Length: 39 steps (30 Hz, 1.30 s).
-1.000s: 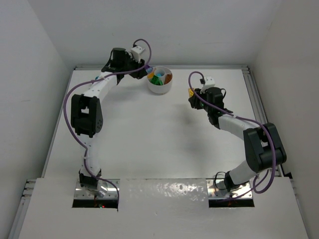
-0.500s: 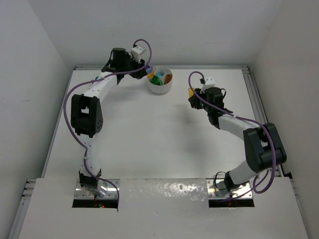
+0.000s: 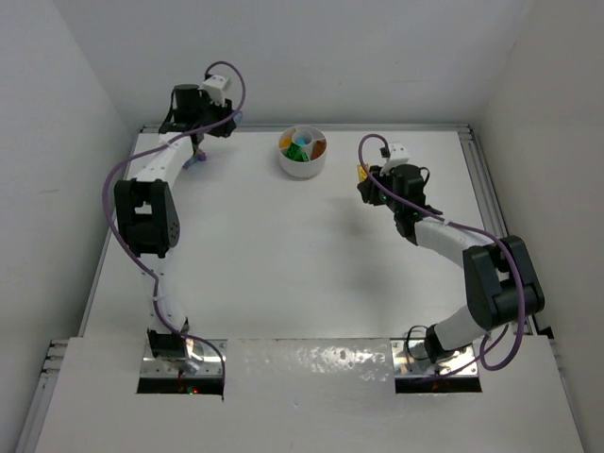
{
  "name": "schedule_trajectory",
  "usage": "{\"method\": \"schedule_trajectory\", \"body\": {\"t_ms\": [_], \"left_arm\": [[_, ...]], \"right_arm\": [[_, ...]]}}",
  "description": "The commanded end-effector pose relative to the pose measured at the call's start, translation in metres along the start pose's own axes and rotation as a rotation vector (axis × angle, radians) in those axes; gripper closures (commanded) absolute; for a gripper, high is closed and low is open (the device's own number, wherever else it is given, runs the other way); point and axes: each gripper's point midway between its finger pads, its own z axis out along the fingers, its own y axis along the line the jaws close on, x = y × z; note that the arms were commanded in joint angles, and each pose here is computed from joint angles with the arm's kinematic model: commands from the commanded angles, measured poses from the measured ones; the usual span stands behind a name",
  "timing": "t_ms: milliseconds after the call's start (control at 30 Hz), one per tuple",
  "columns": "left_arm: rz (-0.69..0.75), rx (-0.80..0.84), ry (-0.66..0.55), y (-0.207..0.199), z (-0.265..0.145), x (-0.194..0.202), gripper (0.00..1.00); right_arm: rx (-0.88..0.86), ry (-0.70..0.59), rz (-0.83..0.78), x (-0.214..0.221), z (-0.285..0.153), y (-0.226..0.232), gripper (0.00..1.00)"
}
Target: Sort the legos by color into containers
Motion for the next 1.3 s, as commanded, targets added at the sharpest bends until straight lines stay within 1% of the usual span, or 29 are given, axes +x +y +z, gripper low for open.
{"method": "schedule_trajectory", "body": {"t_ms": [0, 400, 1000, 1167, 1200, 1233, 1267], "left_arm": [[0.080, -0.097, -0.160, 0.017, -0.036, -0.073, 1.00], [0.064, -0.063, -0.191, 0.011, -0.031, -0.076, 1.00], [0.046, -0.011, -0.160, 0.000, -0.024, -0.065, 1.00], [0.066, 0.027, -0.170, -0.012, -0.010, -0.065, 1.00], [0.082, 0.046, -0.178, -0.021, -0.006, -0.069, 1.00], [0.084, 0.069, -0.171, -0.026, 0.002, -0.064, 1.00], [0.090, 0.073, -0.201, -0.028, 0.004, -0.075, 1.00]], "right_arm": [[-0.005, -0.090, -0.007, -0.028, -0.003, 0.002, 1.00], [-0.002, -0.076, -0.024, -0.026, -0.007, 0.002, 1.00], [0.010, -0.077, -0.016, -0.025, -0.010, 0.000, 1.00], [0.012, -0.069, -0.027, -0.027, -0.013, 0.000, 1.00], [0.012, -0.065, -0.026, -0.027, -0.014, 0.000, 1.00], [0.003, -0.066, -0.027, -0.029, -0.015, 0.002, 1.00], [-0.002, -0.066, -0.025, -0.029, -0.016, 0.003, 1.00]]}}
